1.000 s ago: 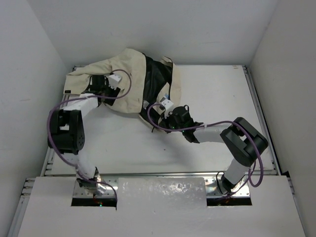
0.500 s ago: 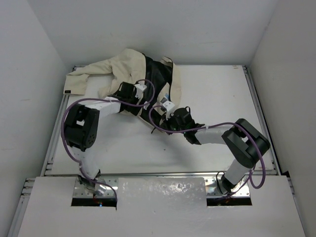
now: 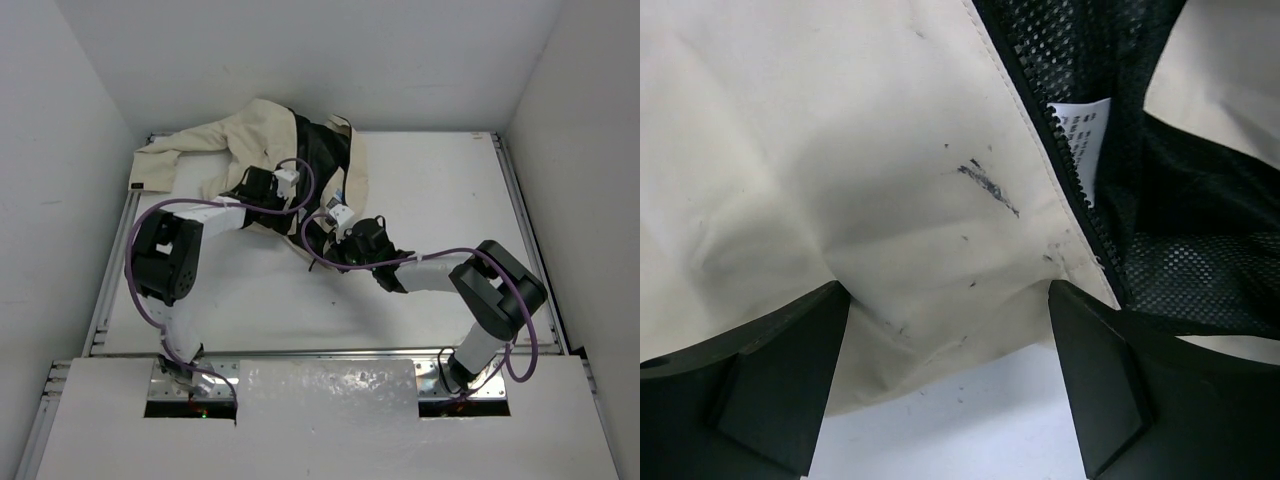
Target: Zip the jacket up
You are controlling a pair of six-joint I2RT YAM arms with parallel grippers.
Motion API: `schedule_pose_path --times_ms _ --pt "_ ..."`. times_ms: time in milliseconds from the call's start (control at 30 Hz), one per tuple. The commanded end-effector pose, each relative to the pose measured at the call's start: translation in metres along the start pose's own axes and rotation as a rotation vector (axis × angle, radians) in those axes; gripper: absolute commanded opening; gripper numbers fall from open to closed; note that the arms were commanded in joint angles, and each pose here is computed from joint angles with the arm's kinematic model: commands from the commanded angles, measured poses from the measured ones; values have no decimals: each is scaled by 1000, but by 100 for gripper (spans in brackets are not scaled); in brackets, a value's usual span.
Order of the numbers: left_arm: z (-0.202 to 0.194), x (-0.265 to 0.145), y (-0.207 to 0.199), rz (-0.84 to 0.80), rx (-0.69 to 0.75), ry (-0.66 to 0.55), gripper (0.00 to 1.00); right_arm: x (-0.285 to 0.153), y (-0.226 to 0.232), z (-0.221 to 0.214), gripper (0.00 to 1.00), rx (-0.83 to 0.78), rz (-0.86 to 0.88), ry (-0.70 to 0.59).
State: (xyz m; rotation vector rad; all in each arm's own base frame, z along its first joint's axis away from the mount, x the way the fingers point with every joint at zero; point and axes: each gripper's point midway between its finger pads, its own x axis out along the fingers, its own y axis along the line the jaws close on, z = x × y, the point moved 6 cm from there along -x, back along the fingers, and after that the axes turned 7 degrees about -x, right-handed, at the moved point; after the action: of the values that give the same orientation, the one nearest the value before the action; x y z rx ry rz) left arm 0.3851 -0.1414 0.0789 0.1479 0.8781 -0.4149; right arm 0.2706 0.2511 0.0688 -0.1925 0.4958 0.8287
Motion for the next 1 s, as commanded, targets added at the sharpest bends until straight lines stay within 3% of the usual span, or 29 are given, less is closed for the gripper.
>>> schedule_pose_path --times_ms 0,300,500,767,833,867,967 --pt "20 -12 -15 -75 -25 -69 79 1 1 11 0 -19 5 -45" --pt "29 -22 -35 -68 13 -102 81 2 0 7 0 -23 1 -30" --pt "18 0 -27 26 10 -46 82 2 0 5 0 -20 4 -28" --pt "21 11 -33 78 36 -75 82 2 0 3 0 -17 1 -22" --pt "12 24 -30 108 27 -44 68 3 1 2 0 -15 4 -22" --pt "9 28 -29 118 21 -36 45 2 1 1 0 -12 3 -19" --pt "7 26 -28 128 17 -49 8 1 0 1 0 -15 1 -19"
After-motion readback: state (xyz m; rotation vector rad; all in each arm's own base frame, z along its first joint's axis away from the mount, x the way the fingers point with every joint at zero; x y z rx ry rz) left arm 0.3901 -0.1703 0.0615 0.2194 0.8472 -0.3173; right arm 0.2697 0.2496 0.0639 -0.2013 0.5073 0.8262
